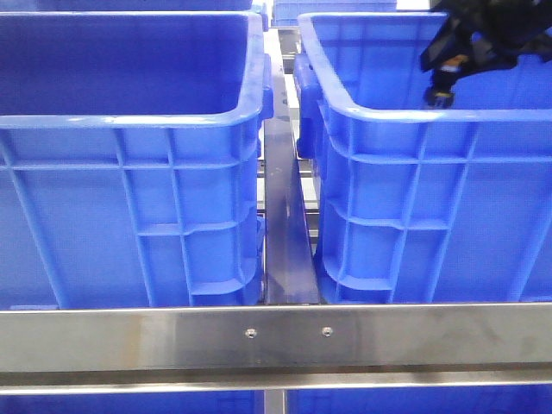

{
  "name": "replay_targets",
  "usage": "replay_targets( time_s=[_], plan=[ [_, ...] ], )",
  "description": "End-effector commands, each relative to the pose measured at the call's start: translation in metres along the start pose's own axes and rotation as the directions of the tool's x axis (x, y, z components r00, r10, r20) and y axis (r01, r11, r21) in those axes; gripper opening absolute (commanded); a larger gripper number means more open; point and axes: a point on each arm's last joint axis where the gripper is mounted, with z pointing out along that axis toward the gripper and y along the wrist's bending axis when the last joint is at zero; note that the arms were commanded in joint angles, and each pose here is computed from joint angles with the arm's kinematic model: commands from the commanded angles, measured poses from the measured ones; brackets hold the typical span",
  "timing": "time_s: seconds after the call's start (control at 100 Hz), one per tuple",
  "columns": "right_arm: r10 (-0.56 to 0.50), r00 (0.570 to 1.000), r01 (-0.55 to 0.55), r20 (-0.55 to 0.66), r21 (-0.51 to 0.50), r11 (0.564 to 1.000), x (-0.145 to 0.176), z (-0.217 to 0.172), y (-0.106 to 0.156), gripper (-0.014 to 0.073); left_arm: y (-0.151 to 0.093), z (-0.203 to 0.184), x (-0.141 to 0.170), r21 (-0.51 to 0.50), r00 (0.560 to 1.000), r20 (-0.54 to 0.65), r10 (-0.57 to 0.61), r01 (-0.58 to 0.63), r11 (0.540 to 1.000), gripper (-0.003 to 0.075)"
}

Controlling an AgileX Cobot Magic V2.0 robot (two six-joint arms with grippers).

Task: Pick red and yellow buttons and place in box
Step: 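Lower the yellow button into the empty crate and open the right gripper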

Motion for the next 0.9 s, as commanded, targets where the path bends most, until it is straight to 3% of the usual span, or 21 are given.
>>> replay_targets(
  time_s=[0.0, 0.69, 0.89],
  plan=[
    [-0.012, 0.994, 0.011, 0.108, 0.005, 1.000, -0.026, -0.011, 0.009, 0.0219, -0.016, -0.013, -0.010, 0.044, 0.997, 0.072, 0.011, -0.014, 0.999, 0.0670],
    [-0.048, 0.988, 0.036, 0.144, 0.085, 0.996, -0.027, 0.003, -0.004, 0.0219, -0.016, -0.013, -0.010, 0.044, 0.997, 0.072, 0.011, -0.014, 0.999, 0.0670],
    [-0.047, 0.990, 0.038, 0.130, 0.069, 0.997, -0.026, 0.004, -0.003, 0.0219, -0.016, -0.013, -0.010, 0.044, 0.997, 0.072, 0.011, -0.014, 0.999, 0.0670]
  ],
)
